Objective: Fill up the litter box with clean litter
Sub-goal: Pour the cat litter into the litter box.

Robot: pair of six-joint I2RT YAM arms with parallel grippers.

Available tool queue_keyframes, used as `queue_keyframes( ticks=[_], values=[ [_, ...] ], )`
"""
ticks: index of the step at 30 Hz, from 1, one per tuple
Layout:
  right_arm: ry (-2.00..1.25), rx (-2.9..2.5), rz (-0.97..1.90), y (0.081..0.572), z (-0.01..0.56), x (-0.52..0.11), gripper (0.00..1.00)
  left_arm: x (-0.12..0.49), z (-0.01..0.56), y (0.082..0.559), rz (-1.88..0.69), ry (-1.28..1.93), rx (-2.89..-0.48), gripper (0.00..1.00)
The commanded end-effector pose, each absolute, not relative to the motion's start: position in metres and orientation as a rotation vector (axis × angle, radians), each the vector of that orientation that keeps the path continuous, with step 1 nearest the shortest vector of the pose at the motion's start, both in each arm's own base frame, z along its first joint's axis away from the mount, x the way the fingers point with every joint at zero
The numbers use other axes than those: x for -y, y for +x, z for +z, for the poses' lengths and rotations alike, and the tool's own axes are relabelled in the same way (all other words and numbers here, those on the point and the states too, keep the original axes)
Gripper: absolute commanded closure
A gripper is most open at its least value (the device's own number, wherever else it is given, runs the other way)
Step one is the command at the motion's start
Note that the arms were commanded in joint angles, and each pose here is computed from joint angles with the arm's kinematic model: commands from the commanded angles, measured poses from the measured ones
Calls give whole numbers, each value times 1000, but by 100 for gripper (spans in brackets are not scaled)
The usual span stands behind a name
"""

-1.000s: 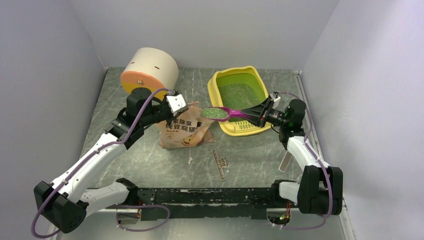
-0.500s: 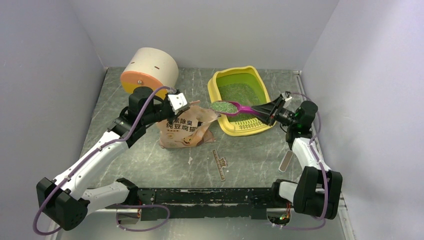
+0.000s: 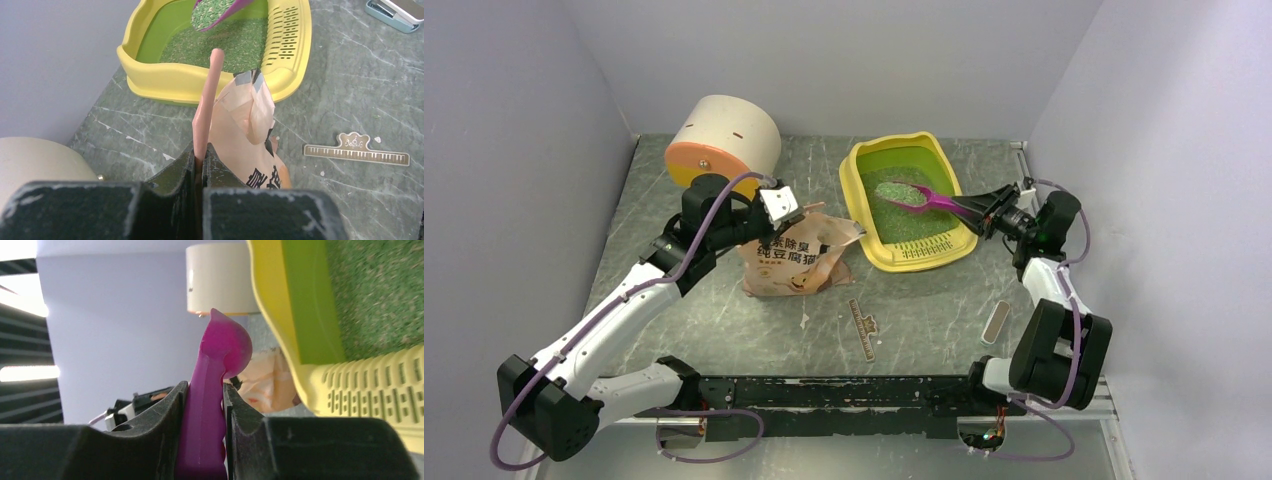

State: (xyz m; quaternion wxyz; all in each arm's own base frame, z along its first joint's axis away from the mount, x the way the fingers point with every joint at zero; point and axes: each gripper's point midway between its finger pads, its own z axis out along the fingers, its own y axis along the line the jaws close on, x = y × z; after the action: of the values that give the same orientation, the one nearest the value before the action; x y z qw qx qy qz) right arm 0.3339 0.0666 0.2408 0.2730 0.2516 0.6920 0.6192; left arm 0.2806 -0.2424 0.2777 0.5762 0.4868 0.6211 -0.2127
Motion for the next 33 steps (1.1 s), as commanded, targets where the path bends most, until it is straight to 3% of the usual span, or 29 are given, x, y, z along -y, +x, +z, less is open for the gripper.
queue_keyframes(
  ticks=[1, 18, 33],
  values=[
    [707, -1850, 1522, 358, 235, -50, 100, 245, 286, 274, -538, 1138, -1421, 95],
    [1152, -1604, 1021, 426, 209, -4, 100, 239, 279, 255, -580, 1125, -1434, 95],
    [1379, -1269, 738, 435, 221, -20, 100, 235, 289, 244, -594, 1122, -1417, 95]
  ],
)
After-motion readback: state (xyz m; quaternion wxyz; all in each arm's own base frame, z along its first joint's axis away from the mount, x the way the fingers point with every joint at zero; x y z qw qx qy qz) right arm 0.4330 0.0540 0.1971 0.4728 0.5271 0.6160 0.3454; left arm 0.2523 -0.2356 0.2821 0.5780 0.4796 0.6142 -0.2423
